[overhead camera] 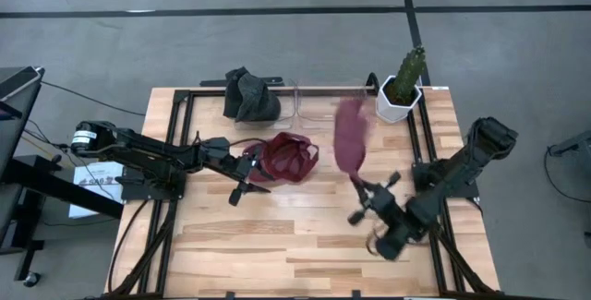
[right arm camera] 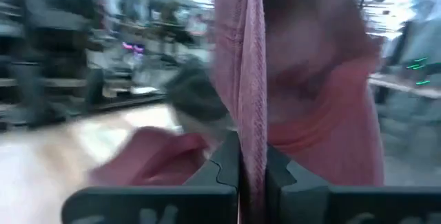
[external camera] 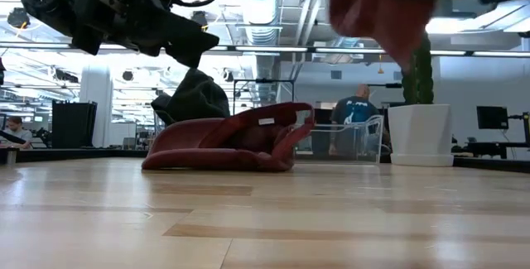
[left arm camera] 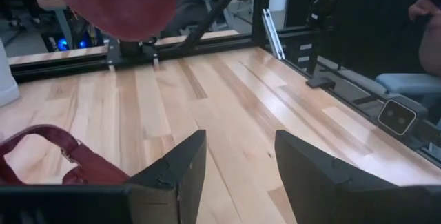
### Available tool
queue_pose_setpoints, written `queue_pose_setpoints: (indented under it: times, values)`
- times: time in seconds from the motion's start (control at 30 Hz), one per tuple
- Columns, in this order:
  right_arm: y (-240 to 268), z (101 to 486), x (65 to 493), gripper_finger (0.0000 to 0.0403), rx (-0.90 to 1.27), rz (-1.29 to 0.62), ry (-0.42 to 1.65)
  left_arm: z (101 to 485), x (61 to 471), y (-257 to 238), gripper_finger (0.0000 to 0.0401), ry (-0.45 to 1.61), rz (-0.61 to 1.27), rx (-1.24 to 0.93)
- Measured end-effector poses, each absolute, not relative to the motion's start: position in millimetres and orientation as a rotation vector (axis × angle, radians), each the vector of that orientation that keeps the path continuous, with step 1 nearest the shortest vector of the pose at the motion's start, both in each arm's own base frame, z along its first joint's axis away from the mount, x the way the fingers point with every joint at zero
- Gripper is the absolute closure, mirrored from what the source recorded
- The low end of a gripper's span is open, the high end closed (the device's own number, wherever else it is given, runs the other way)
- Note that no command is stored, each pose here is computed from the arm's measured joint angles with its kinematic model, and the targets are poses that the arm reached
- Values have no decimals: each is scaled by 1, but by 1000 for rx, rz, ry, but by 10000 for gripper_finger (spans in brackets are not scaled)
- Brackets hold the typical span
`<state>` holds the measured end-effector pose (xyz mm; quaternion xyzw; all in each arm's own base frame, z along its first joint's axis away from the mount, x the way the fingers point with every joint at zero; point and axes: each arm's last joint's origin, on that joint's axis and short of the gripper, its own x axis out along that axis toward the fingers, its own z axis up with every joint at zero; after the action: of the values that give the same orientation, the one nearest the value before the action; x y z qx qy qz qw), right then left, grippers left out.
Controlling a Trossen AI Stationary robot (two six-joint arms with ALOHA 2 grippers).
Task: Pick & Place hat
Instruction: Put the right red cap into the right transparent bin
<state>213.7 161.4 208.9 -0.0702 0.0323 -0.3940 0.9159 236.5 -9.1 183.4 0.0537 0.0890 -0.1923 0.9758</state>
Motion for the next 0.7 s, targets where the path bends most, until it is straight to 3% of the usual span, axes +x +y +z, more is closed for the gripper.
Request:
queue_pose_setpoints:
  times: [0.17, 0.23, 0.33, 0.43, 0.53, 0.6, 0.7]
  values:
    - [153, 203, 219, 399, -7, -791, 99, 184, 237, -9, 230, 174, -387, 109]
    - [154, 199, 223, 399, -39, -694, 241, 184, 237, -9, 230, 170, -387, 110]
    - [166, 210, 228, 400, -148, -599, 258, 184, 237, -9, 230, 171, -387, 107]
    - [174, 220, 220, 399, -243, -770, 117, 184, 237, -9, 230, 172, -387, 100]
    - [171, 225, 218, 396, -236, -763, 122, 184, 237, -10, 231, 176, -386, 79]
    - [172, 229, 223, 399, -202, -624, 191, 184, 237, -10, 230, 177, -390, 76]
    - [184, 219, 237, 400, -320, -255, 325, 184, 237, -11, 230, 178, -393, 75]
